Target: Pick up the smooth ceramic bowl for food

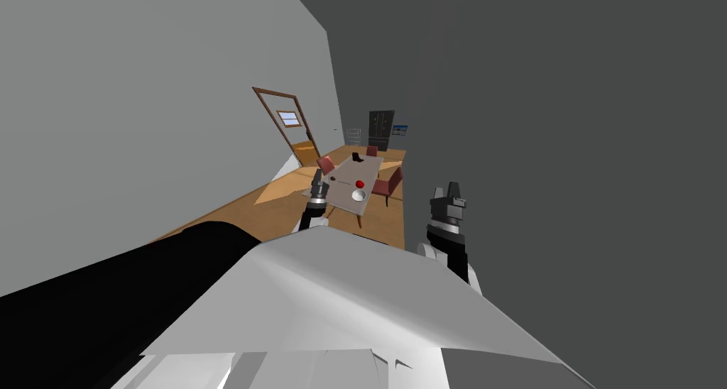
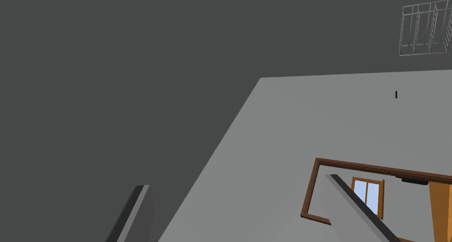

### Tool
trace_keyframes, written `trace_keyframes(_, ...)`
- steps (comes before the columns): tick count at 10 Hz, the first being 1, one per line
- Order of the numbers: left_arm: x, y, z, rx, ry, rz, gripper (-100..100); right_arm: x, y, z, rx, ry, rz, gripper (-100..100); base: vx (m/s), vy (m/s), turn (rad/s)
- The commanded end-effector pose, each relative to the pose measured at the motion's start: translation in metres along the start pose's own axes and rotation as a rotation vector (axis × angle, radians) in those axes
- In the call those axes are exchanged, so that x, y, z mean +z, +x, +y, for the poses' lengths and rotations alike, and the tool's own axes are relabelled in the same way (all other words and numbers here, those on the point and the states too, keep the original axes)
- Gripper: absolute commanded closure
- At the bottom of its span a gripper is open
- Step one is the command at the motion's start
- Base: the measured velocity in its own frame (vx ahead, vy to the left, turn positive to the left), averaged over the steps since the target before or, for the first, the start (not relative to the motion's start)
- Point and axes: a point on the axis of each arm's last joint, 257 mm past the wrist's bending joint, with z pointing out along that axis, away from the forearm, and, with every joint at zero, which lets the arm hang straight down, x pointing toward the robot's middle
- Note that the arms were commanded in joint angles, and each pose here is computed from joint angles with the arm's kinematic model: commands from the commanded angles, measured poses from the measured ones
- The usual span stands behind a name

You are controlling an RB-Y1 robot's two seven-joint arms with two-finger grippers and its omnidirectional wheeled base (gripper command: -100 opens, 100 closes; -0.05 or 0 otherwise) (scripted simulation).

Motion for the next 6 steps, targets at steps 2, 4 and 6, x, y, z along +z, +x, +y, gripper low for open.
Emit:
trace_keyframes(2,-0.011,-0.007,0.033,0.035,-0.11,0.014,-100,0.0,0.0,0.0,0.0,0.0,0.0,0,0.065,-0.135,-0.085)
trace_keyframes(4,-0.023,-0.012,0.064,0.06,-0.209,0.022,-100,0.0,0.0,0.0,0.0,0.0,0.0,0,0.08,-0.144,-0.07)
trace_keyframes(6,-0.032,-0.016,0.081,0.073,-0.263,0.027,-100,0.0,0.0,0.0,0.0,0.0,0.0,0,0.048,-0.091,-0.027)
